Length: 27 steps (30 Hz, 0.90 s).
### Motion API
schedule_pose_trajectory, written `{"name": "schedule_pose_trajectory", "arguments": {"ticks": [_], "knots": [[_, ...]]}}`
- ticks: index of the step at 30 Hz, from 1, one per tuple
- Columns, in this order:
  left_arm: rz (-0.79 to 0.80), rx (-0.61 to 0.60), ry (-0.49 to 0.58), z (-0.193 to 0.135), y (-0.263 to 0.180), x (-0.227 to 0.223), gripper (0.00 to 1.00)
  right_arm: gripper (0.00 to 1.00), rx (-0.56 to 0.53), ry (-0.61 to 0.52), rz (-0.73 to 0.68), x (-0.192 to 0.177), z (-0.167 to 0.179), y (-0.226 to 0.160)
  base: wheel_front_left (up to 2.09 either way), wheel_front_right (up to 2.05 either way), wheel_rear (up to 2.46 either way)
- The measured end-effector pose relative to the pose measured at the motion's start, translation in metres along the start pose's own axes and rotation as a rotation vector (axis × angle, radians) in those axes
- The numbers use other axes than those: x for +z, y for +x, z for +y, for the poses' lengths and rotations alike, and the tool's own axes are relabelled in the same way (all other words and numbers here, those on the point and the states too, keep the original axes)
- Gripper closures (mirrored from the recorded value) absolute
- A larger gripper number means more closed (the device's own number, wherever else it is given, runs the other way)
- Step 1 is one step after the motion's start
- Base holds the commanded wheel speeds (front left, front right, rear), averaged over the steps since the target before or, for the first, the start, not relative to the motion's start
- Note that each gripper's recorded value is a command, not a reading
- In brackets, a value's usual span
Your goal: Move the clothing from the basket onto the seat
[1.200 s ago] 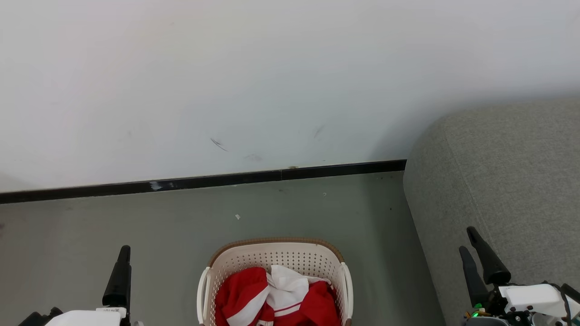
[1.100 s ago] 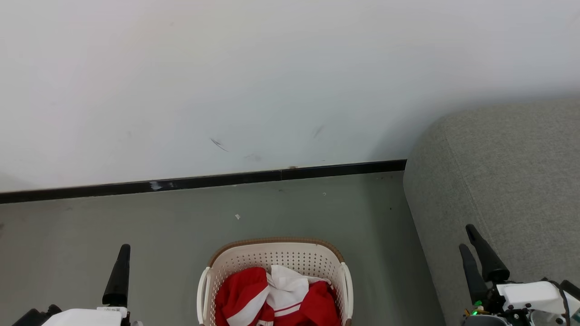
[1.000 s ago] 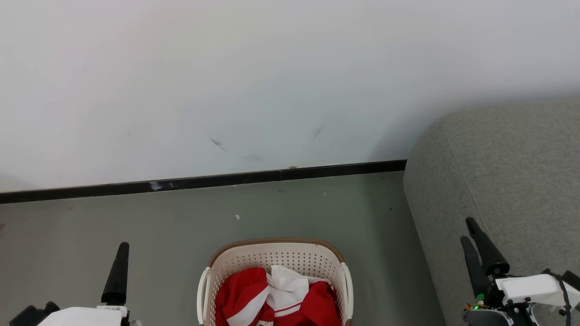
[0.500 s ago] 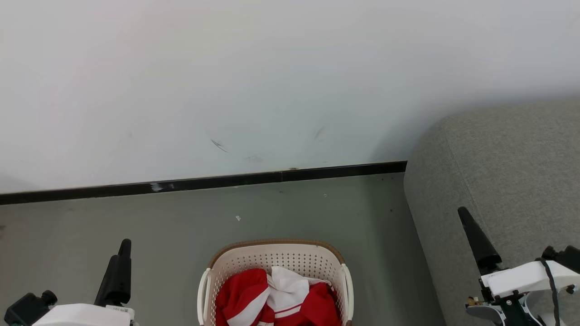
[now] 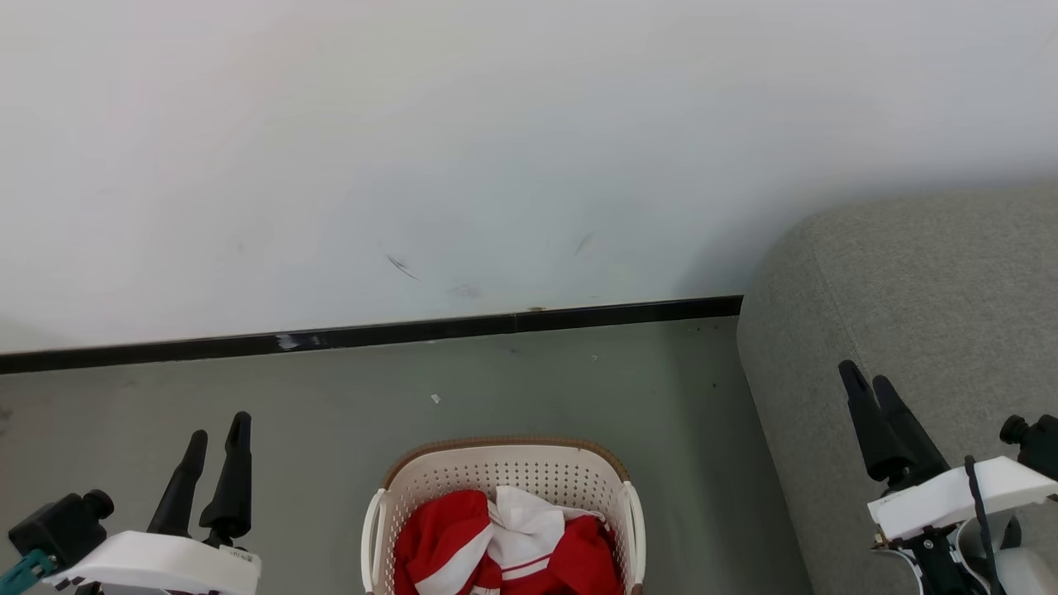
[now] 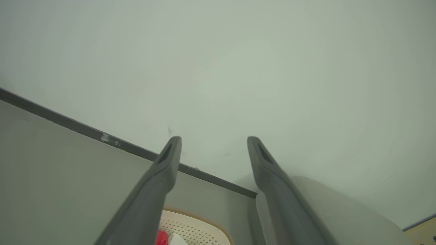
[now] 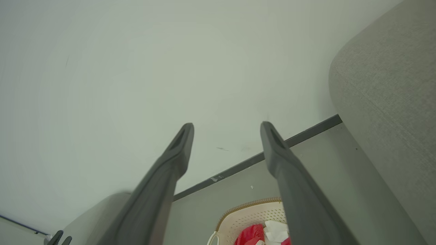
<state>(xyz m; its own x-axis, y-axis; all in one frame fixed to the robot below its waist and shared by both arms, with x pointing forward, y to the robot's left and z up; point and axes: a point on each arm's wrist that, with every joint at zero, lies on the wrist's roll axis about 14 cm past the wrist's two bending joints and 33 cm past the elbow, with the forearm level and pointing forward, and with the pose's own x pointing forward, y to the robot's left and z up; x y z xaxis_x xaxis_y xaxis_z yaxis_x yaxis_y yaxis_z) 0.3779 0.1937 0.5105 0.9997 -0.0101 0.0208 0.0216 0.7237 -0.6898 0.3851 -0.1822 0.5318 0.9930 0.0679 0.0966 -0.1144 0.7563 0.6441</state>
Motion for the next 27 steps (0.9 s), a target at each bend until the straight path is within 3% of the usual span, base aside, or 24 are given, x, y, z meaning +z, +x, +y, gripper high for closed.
{"name": "schedule_pose_trajectory", "arguments": {"ticks": [12,27], "knots": [[-0.002,-0.054,0.232,-0.014,0.001,-0.004,0.0,0.0,0.066,-0.264,-0.043,0.009,0.018,0.006,0.0,0.0,0.0],[-0.04,-0.107,0.437,-0.028,0.0,-0.004,0.0,0.0,0.125,-0.49,-0.083,0.005,0.039,0.007,0.0,0.0,0.0]]}}
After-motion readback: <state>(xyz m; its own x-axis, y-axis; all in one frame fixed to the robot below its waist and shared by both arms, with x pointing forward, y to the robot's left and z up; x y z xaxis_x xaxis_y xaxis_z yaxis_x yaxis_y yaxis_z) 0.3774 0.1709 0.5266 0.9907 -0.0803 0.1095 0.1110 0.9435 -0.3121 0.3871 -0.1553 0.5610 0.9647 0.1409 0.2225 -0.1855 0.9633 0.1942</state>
